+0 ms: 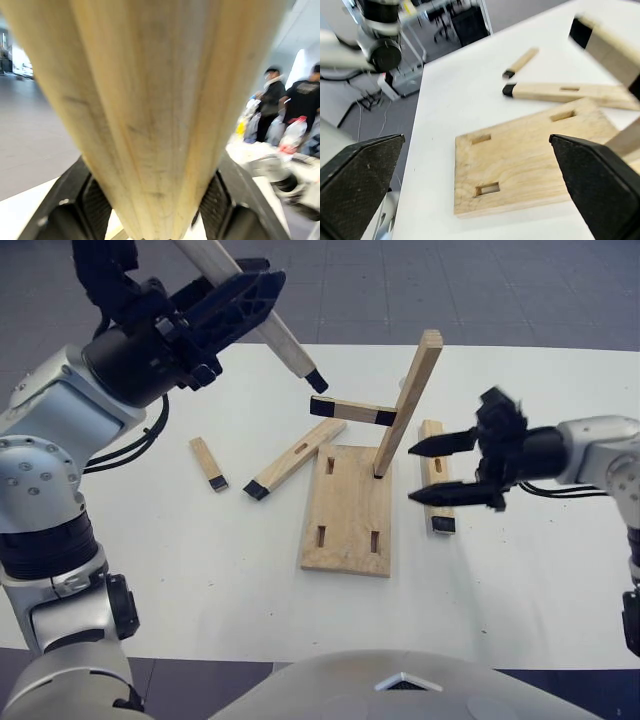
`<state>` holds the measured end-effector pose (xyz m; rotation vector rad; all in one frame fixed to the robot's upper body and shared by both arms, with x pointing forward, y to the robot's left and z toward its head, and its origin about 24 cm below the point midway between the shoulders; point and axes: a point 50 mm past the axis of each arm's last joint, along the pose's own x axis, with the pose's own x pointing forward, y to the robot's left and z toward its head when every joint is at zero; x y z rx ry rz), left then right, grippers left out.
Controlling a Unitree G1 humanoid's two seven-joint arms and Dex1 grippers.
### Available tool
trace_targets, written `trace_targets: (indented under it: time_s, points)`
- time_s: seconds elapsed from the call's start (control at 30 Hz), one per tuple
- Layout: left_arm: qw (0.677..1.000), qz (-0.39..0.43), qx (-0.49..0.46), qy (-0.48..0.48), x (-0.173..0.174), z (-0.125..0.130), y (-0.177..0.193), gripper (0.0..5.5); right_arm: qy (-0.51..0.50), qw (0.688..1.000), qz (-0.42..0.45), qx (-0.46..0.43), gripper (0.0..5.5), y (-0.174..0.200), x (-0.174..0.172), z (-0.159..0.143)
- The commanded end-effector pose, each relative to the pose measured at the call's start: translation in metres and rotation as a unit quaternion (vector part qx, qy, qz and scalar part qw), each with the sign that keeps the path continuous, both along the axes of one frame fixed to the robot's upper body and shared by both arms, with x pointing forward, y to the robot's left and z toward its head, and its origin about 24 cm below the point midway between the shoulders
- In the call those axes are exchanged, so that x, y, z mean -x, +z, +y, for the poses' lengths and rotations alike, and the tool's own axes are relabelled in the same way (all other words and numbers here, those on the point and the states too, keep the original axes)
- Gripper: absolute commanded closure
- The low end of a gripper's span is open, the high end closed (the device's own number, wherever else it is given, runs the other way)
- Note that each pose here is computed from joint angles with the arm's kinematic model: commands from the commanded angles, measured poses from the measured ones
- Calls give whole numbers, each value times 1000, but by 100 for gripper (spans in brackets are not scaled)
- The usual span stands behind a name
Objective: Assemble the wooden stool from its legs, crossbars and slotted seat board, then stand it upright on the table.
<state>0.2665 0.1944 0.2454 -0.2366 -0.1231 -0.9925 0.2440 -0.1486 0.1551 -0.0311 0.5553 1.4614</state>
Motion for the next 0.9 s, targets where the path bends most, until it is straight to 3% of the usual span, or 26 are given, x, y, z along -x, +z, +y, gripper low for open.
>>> trace_targets:
  time_s: [0.03, 0.33, 0.5, 0.7, 0.9]
  points:
    - [1000, 18, -7, 10, -8, 2, -31, 346, 47, 999, -1, 26, 16, -19, 15, 23]
    - [997, 26, -49, 53, -13, 6, -71, 346, 117, 990, -12, 82, 16, -44, 32, 41]
    - [996, 19, -47, 69, -11, 7, -73, 346, 139, 984, -2, 107, 16, -48, 35, 33]
    - [997, -23, -15, 73, -8, 5, -75, 346, 145, 972, 17, 186, 16, -78, 30, 10]
    - [996, -32, -4, 84, -6, 9, -81, 346, 138, 972, 0, 188, 16, -78, 25, 10]
